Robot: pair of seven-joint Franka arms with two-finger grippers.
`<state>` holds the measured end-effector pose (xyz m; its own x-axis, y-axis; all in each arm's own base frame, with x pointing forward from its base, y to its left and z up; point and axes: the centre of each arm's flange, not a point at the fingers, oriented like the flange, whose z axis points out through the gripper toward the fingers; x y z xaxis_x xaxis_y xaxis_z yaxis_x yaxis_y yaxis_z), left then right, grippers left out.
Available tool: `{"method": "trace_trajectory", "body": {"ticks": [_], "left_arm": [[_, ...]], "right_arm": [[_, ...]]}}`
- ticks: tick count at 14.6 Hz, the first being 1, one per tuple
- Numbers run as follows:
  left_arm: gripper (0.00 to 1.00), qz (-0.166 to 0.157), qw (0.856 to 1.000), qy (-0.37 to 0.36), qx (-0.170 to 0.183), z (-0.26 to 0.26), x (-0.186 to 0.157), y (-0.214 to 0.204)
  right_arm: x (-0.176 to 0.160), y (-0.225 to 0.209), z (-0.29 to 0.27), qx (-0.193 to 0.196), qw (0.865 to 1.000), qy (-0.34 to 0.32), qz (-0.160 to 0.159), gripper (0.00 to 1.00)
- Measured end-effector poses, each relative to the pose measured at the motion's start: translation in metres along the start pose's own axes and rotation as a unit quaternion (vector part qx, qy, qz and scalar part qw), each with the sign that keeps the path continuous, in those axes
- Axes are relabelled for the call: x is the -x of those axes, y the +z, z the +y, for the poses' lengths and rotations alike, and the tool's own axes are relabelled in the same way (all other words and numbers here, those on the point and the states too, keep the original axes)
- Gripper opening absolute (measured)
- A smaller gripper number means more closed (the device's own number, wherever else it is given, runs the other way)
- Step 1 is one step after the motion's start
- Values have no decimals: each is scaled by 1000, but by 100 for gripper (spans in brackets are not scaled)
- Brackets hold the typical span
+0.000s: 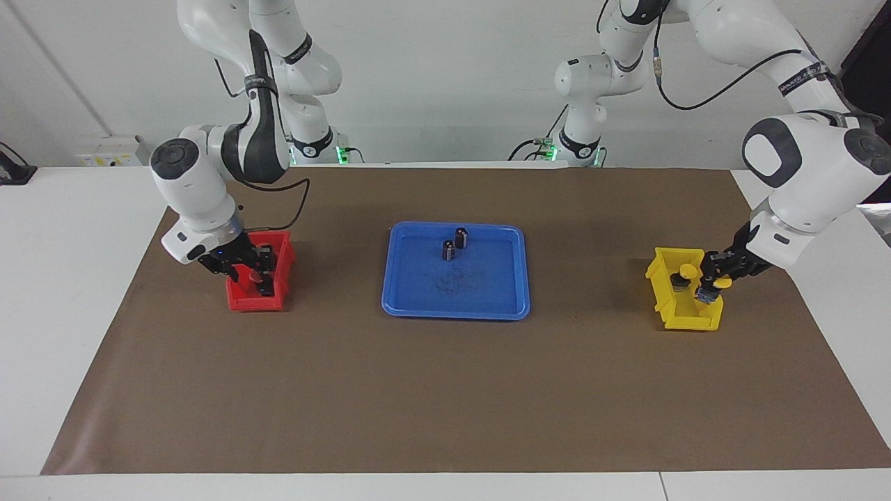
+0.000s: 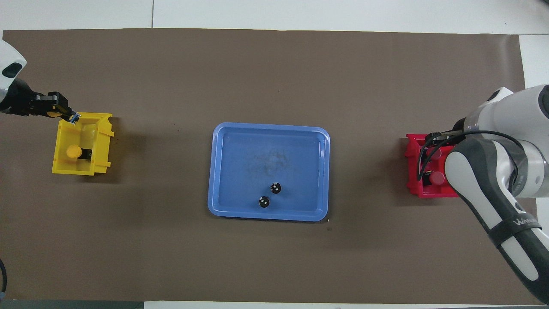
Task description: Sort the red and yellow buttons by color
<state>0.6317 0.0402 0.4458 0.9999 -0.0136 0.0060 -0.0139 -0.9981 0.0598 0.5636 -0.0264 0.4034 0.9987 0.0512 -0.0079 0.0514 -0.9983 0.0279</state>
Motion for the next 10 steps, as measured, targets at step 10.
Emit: {"method": "trace_trajectory", "body": {"ticks": [10], "left_arm": [[41,-8,1000,24,0,-10,14,53]], "right_arm": [[11,-195,6,2,999,9,-31,100]]}}
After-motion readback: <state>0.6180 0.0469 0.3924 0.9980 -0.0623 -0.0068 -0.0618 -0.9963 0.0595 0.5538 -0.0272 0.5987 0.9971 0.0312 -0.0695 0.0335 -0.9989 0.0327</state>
